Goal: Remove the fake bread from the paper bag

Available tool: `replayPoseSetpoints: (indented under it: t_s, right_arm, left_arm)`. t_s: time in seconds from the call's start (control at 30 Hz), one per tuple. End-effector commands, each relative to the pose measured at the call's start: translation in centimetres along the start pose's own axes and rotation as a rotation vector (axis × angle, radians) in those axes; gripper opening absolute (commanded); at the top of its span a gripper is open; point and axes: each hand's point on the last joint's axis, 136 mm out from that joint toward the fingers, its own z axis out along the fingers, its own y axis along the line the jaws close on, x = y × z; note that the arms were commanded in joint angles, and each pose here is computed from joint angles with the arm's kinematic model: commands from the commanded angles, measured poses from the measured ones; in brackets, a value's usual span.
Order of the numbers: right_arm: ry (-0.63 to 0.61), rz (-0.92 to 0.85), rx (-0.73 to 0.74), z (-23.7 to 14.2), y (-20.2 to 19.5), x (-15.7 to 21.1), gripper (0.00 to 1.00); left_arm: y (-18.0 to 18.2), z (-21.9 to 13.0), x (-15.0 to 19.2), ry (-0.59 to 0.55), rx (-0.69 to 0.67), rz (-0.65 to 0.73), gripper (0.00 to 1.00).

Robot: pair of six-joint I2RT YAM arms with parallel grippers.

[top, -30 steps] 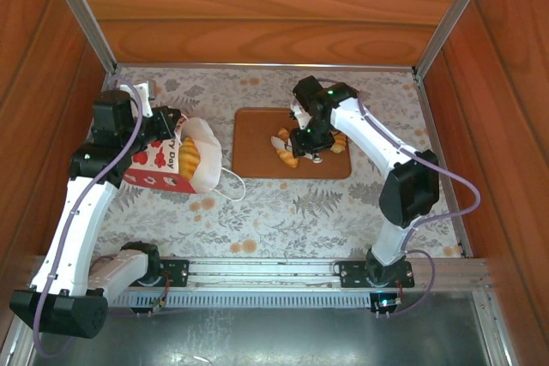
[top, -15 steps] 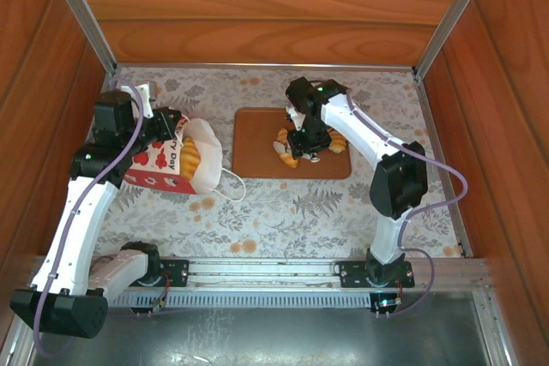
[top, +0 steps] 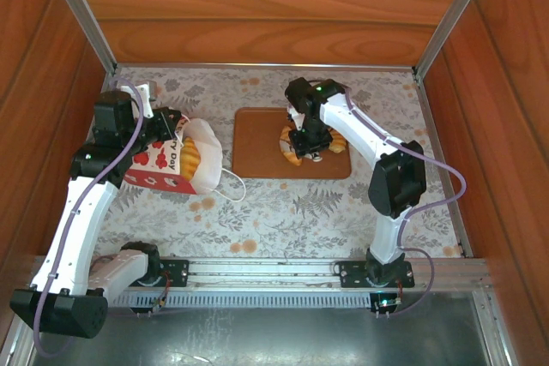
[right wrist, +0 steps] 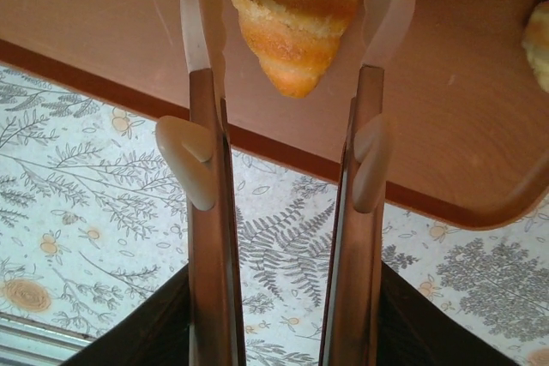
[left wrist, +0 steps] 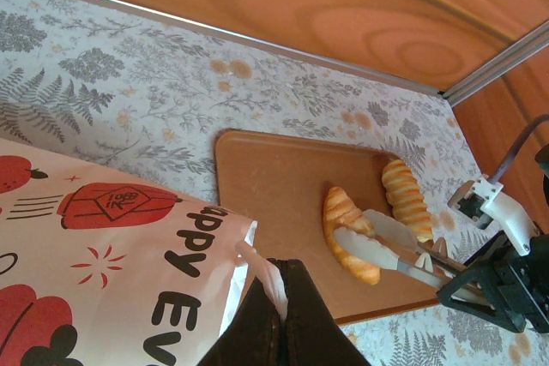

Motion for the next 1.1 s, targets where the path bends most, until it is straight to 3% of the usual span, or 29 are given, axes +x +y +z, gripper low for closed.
replayPoseSetpoints:
  t_s: [0.0,0.5,0.77,1.07]
  right_arm:
    - [-0.029,0.039,0.038,-1.1,-1.4,-0.9,0.48]
    - [0.002,0.170,0.125,0.1,-5.5,-2.4,0.49]
    - [-0.017,0.175,0.127,-0.4,-6.0,-2.4,0.53]
    - [-0.016,0.192,0.119,-0.5,-6.0,-2.0,0.49]
  left_arm:
    - [-0.6,-0.4,-0.7,-0.038,0.020,0.013,0.00]
    - [-0.4,-0.3,-0.4,-0.036,0.017,0.015,0.00]
    - [-0.3,0.2,-0.3,-0.021,0.018,0.012,0.00]
    - [-0.3,0.4,-0.2,-0.017,0.021,0.009,0.00]
